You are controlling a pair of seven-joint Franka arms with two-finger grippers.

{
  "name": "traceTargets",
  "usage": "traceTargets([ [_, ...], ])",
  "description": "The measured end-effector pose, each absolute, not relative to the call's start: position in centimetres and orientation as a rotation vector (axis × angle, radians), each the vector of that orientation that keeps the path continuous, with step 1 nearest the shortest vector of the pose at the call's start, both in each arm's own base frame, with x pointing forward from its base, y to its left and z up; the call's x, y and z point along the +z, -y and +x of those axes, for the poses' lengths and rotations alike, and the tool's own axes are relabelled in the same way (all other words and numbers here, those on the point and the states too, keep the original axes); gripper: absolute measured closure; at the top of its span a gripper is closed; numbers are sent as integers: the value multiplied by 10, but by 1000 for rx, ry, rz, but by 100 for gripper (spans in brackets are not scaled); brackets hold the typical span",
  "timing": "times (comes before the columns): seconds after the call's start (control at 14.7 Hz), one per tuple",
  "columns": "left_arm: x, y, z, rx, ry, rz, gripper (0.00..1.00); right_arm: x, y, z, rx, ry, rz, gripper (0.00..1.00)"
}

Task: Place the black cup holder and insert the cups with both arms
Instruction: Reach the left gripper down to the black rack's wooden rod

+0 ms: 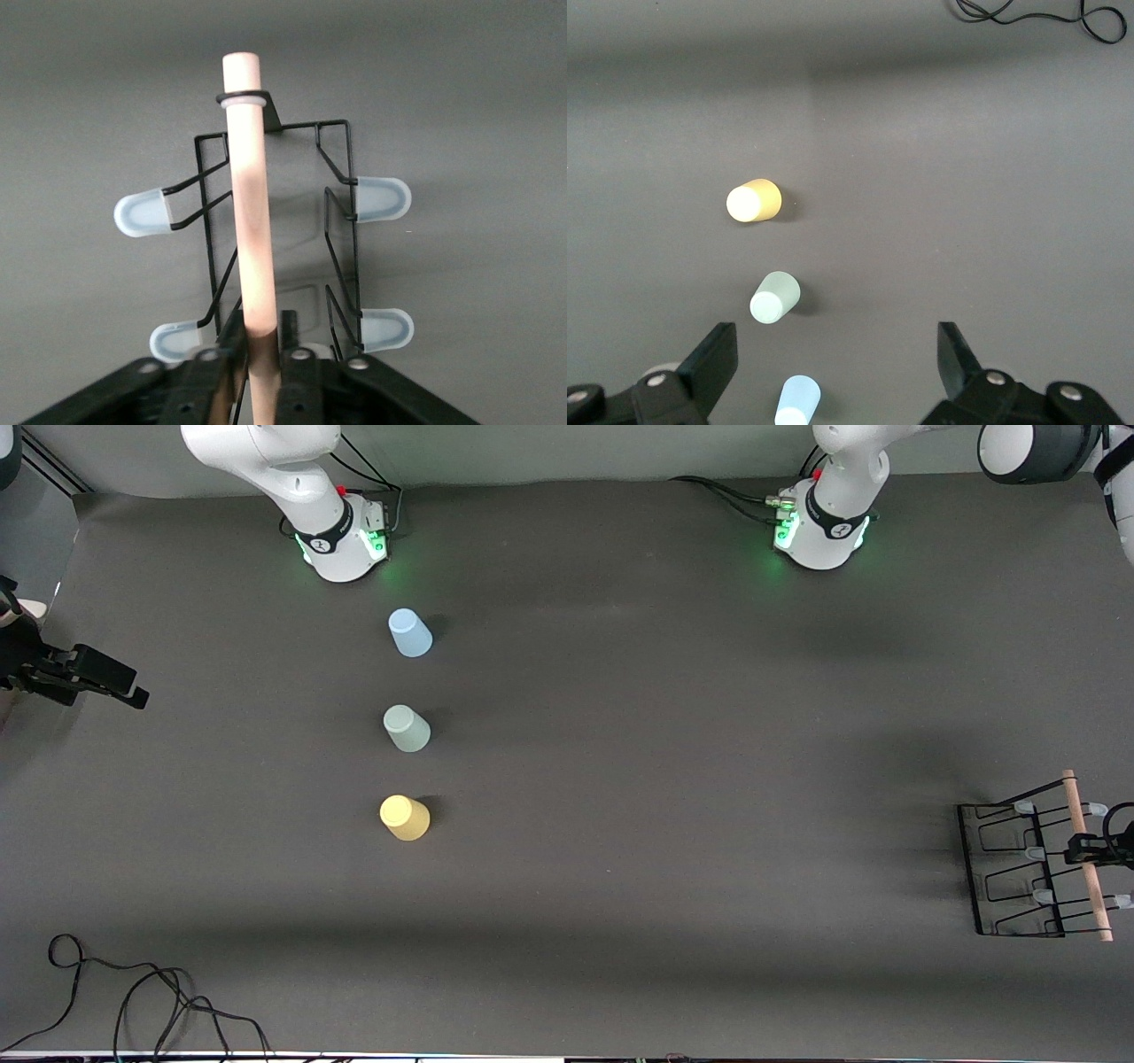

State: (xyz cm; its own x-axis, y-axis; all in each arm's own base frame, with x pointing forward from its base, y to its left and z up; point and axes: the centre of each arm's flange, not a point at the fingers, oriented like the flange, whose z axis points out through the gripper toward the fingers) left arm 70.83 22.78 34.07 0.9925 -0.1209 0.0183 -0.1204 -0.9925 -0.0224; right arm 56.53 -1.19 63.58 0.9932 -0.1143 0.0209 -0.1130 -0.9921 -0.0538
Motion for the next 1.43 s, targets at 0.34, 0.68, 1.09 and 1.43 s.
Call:
traceTargets([
  [0.34, 349, -223, 709, -2, -206, -3122, 84, 635, 12, 565, -30, -176, -3084, 0],
  [0.68, 405, -157, 708, 63, -240, -3137, 84, 634, 12, 566, -29, -176, -3084, 0],
  [1.09, 441, -28, 674, 122, -154, -3135, 84, 634, 12, 566, -27, -178, -3084, 0],
  [1.43, 423, 111, 627, 186, -101, -3110, 84, 634, 14, 566, -27, -181, -3084, 0],
])
